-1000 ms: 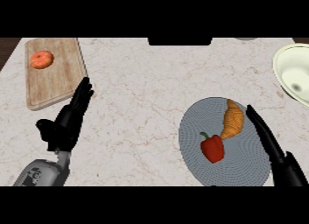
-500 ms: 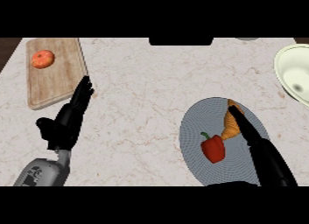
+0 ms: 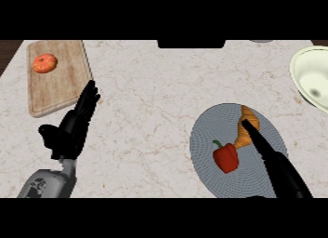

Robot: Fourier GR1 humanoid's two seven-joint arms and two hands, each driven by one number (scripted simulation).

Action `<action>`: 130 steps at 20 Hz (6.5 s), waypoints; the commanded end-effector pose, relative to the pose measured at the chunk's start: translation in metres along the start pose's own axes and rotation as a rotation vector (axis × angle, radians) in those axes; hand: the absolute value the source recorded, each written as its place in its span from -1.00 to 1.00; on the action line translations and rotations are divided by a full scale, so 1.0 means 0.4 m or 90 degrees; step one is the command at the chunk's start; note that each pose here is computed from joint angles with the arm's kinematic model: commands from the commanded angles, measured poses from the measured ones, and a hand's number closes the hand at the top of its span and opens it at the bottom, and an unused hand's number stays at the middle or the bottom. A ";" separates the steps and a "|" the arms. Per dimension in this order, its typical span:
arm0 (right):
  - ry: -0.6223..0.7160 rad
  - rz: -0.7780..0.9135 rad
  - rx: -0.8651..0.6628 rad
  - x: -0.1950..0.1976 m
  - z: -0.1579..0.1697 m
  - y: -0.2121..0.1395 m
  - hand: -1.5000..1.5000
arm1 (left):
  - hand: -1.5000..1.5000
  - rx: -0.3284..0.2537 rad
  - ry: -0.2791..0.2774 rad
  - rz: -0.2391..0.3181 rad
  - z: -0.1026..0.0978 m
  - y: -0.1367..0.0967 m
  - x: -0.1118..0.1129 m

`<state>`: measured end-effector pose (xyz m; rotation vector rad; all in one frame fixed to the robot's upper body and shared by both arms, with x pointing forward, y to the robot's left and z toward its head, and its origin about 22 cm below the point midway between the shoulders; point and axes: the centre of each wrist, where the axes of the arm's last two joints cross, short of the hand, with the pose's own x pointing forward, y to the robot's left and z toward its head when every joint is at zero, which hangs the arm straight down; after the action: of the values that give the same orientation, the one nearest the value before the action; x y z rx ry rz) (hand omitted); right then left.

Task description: Pick the bell pepper from the placemat and place it in the bowl

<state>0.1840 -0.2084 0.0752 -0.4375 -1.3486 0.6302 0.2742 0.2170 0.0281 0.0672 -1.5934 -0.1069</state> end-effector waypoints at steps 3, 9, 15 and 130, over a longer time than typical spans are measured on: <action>-0.033 -0.062 0.014 0.004 0.043 0.017 -1.00 | 0.00 0.004 0.000 0.001 -0.001 -0.013 -0.005; -0.039 -0.106 0.011 -0.005 -0.019 -0.025 -1.00 | 0.00 -0.009 0.005 -0.011 0.022 0.009 -0.004; -0.022 -0.128 0.020 -0.061 -0.002 -0.020 -1.00 | 0.00 0.000 0.002 0.004 0.006 -0.007 0.049; -0.035 0.098 -0.176 -0.376 -0.343 -0.656 -1.00 | 0.00 -0.030 -0.027 0.009 -0.022 -0.043 0.018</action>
<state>0.3510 -0.4942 0.1149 -0.8579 -1.4095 0.6091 0.2805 0.2028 0.0301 0.0288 -1.6213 -0.1391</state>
